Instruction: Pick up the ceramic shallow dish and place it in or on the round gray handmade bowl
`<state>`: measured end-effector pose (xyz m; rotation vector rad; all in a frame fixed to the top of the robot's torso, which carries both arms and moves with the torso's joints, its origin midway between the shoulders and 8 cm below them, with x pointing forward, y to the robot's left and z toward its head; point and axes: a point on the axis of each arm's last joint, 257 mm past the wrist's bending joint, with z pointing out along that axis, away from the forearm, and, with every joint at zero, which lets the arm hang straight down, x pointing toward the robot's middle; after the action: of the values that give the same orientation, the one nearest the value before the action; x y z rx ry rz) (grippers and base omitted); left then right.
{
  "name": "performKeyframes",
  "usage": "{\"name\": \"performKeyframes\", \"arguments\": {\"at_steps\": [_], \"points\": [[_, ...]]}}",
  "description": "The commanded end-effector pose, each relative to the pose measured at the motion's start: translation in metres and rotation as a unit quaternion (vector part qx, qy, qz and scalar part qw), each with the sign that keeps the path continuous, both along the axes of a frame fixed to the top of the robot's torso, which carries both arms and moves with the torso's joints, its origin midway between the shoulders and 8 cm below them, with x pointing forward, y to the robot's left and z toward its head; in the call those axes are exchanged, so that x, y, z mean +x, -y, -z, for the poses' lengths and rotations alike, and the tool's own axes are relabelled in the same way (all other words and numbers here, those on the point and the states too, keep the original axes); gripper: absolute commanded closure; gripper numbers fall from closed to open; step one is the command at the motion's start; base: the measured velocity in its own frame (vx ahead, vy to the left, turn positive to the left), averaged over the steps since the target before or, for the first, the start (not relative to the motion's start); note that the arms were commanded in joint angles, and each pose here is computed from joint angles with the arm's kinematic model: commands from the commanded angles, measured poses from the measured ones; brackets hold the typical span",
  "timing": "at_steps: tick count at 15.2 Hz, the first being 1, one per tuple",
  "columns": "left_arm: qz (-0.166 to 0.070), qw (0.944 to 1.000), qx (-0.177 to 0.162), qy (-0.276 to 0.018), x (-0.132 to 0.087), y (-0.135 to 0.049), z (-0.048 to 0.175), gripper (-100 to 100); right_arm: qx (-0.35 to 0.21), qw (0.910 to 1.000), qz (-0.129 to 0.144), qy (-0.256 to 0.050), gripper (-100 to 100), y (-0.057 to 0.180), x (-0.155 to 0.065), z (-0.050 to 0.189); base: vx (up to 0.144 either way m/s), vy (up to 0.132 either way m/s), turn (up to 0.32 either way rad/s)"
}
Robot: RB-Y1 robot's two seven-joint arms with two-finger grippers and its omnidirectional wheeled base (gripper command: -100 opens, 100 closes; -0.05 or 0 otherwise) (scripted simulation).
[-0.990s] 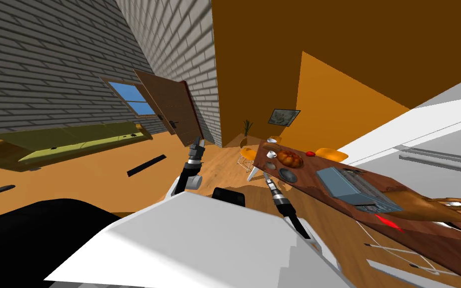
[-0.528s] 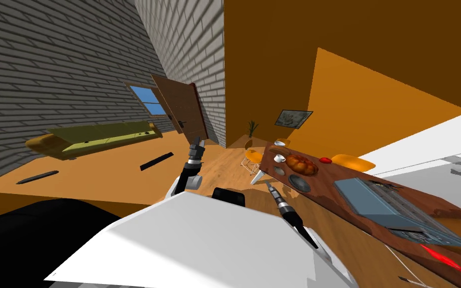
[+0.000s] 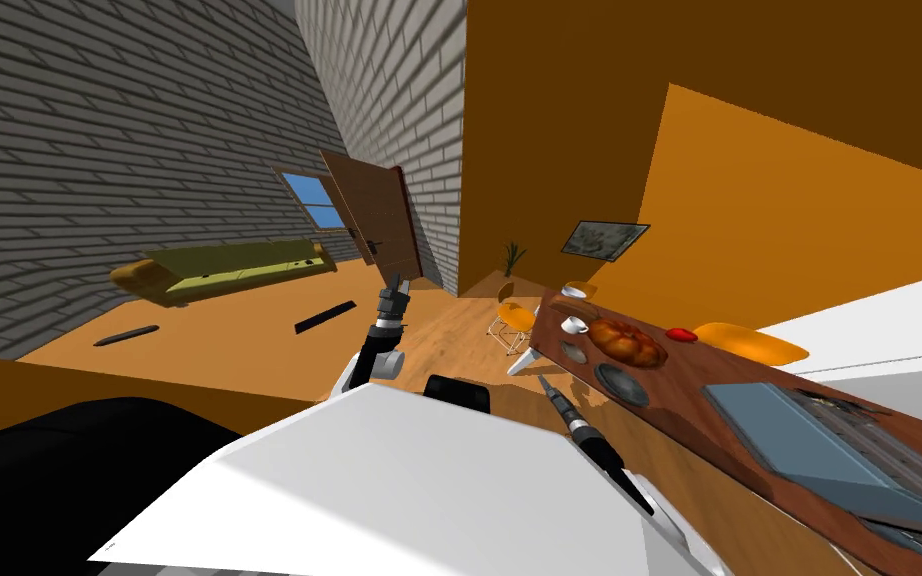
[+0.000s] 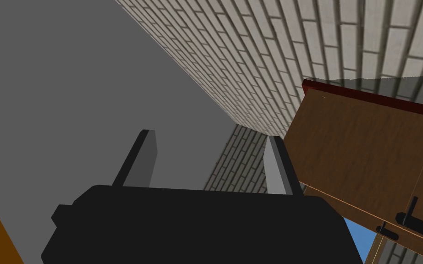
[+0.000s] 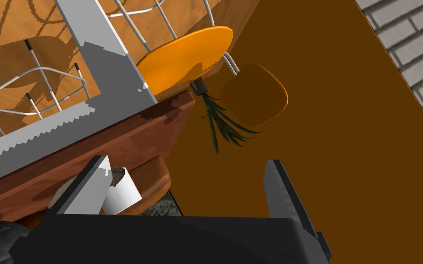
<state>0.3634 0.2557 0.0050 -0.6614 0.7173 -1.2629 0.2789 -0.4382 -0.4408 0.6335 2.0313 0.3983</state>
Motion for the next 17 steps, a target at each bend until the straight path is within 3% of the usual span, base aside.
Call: {"name": "performKeyframes", "arguments": {"at_steps": [1,3,5,6,8,9,11,12,14,15,17], "points": [[0.000,1.0000,0.000,0.000,0.000,0.000,0.000,0,-0.025,0.9992,0.001,-0.030,-100,0.019,-0.015,0.015,0.035,0.043,0.146],[0.000,1.0000,0.000,0.000,0.000,0.000,0.000,0,-0.051,0.9966,0.006,-0.064,-100,0.044,-0.035,0.030,0.059,0.061,0.216],[0.000,1.0000,0.000,0.000,0.000,0.000,0.000,0,-0.057,0.9954,0.014,-0.076,-100,0.054,-0.045,0.037,0.075,0.058,0.117],[0.000,1.0000,0.000,0.000,0.000,0.000,0.000,0,-0.078,0.9919,0.013,-0.100,-100,0.070,-0.058,0.044,0.070,0.054,0.150],[0.000,1.0000,0.000,0.000,0.000,0.000,0.000,0,-0.083,0.9902,0.020,-0.111,-100,0.079,-0.067,0.050,0.073,0.043,0.125],[0.000,1.0000,0.000,0.000,0.000,0.000,0.000,0,-0.106,0.9847,0.022,-0.137,-100,0.099,-0.083,0.056,0.072,0.035,0.167],[0.000,1.0000,0.000,0.000,0.000,0.000,0.000,0,-0.109,0.9832,0.027,-0.144,-100,0.105,-0.090,0.059,0.069,0.031,0.118],[0.000,1.0000,0.000,0.000,0.000,0.000,0.000,0,-0.130,0.9773,0.026,-0.166,-100,0.122,-0.103,0.062,0.058,0.038,0.163],[0.000,1.0000,0.000,0.000,0.000,0.000,0.000,0,-0.134,0.9747,0.033,-0.176,-100,0.131,-0.113,0.065,0.066,0.031,0.115],[0.000,1.0000,0.000,0.000,0.000,0.000,0.000,0,-0.155,0.9675,0.033,-0.197,-100,0.148,-0.126,0.067,0.069,0.019,0.177],[0.000,1.0000,0.000,0.000,0.000,0.000,0.000,0,-0.159,0.9647,0.039,-0.206,-100,0.156,-0.135,0.069,0.073,0.011,0.110]]}}
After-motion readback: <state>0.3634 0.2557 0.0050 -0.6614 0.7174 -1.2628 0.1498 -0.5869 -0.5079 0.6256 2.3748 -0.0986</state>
